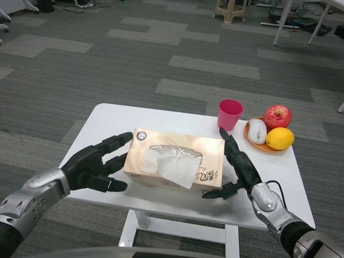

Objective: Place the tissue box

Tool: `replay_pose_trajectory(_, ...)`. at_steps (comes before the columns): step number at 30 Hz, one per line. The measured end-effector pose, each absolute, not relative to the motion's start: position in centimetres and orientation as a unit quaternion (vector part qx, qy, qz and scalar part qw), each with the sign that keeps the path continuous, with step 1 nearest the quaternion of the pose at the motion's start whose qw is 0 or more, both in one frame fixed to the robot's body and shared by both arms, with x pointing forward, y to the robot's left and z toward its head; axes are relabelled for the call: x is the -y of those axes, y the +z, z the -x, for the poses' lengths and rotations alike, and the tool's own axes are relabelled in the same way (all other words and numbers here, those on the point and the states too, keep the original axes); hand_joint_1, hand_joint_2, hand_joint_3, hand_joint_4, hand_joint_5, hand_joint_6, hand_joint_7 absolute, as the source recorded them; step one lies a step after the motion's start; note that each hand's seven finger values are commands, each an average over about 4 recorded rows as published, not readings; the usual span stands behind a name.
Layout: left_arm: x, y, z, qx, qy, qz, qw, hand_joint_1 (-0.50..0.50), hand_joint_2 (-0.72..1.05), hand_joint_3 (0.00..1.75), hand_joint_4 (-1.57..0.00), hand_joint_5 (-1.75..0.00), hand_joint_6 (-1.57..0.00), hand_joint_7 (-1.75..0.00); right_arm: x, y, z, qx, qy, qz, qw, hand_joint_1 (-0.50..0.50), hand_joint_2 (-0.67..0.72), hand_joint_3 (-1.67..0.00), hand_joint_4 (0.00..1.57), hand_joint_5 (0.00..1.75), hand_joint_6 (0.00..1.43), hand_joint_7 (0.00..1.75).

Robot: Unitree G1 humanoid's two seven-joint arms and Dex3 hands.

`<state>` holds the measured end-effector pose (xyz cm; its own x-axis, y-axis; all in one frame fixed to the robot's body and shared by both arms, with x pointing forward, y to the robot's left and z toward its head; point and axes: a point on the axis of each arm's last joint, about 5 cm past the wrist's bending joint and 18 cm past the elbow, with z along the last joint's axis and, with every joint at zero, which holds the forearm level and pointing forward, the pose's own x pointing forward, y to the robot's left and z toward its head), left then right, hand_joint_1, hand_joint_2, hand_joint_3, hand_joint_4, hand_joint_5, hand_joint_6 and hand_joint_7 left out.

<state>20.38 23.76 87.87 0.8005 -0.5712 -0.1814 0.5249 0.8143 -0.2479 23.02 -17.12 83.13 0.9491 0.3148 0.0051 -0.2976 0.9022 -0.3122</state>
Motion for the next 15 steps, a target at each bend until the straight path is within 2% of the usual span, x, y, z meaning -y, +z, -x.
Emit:
replay_pose_trajectory(6, -24.4, 86.6, -19.5, -0.155, -0.273, 0.106, 0.944, 0.5, 1.05, 0.26, 0.0, -0.1, 0.0, 0.0, 17.2, 83.3, -23.2, 0.033, 0.155, 0.151, 0.976, -0.32, -0.35, -0.48, 0.0, 0.0, 0.0, 0.0)
replay_pose_trajectory(15, -25.3, 86.7, -19.4, -0.148, -0.25, 0.108, 0.951, 0.5, 1.05, 0.26, 0.0, -0.1, 0.0, 0.0, 17.6, 83.6, -23.4, 0.039, 0.139, 0.139, 0.98, -0.27, -0.35, -0.48, 0.0, 0.0, 0.0, 0.0)
